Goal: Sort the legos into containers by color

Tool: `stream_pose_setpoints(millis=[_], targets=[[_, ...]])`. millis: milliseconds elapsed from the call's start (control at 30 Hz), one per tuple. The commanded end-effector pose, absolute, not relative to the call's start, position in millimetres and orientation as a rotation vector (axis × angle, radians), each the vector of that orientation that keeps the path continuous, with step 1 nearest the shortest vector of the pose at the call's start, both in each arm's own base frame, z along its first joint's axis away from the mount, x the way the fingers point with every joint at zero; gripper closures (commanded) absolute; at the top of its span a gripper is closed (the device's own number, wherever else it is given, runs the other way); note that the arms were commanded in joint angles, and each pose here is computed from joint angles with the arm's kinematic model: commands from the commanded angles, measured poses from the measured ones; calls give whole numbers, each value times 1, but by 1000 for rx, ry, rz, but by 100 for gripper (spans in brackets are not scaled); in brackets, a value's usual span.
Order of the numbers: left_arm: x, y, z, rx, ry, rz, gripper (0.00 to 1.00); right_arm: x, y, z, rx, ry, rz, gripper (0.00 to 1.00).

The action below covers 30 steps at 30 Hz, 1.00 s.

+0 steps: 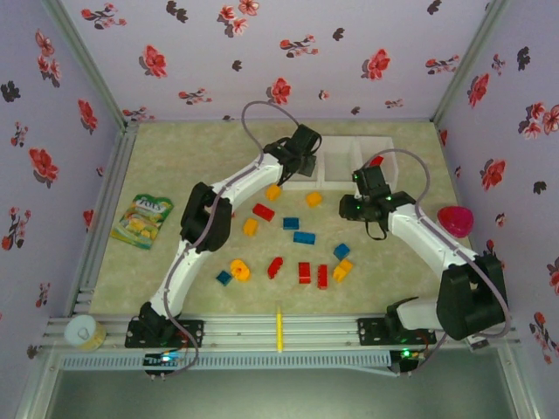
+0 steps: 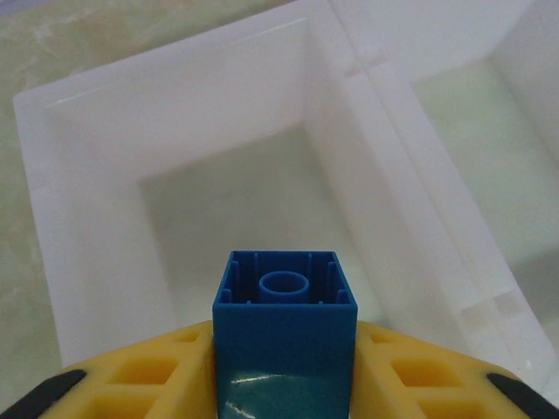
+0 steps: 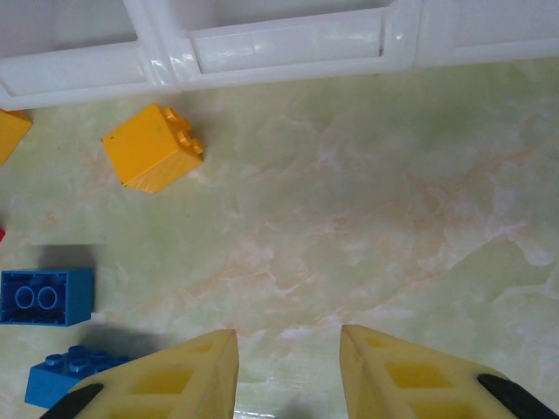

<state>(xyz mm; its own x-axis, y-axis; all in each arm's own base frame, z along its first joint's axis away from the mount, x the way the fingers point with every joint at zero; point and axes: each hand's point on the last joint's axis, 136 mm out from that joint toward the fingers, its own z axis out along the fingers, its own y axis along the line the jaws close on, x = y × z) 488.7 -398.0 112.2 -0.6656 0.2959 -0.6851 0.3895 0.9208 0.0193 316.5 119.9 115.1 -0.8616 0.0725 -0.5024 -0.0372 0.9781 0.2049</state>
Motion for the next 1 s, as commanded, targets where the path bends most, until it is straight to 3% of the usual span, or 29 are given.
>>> stream_pose_setpoints(millis=[0, 267, 533, 700, 967], targets=[[501, -398, 123, 473, 2294, -160, 59, 318, 127, 109, 18, 2603, 299, 63], [502, -395, 140, 460, 2268, -165, 57, 323, 136, 105, -9, 2600, 310, 61], [480, -364, 208, 393, 2185, -166, 55, 343, 154, 91, -48, 2585, 333, 53], [448, -328, 219, 363, 2203, -129, 54, 359, 166, 83, -99, 2583, 303, 43], [385, -262, 197, 297, 2303, -62, 51, 376, 187, 74, -169, 2556, 303, 27]])
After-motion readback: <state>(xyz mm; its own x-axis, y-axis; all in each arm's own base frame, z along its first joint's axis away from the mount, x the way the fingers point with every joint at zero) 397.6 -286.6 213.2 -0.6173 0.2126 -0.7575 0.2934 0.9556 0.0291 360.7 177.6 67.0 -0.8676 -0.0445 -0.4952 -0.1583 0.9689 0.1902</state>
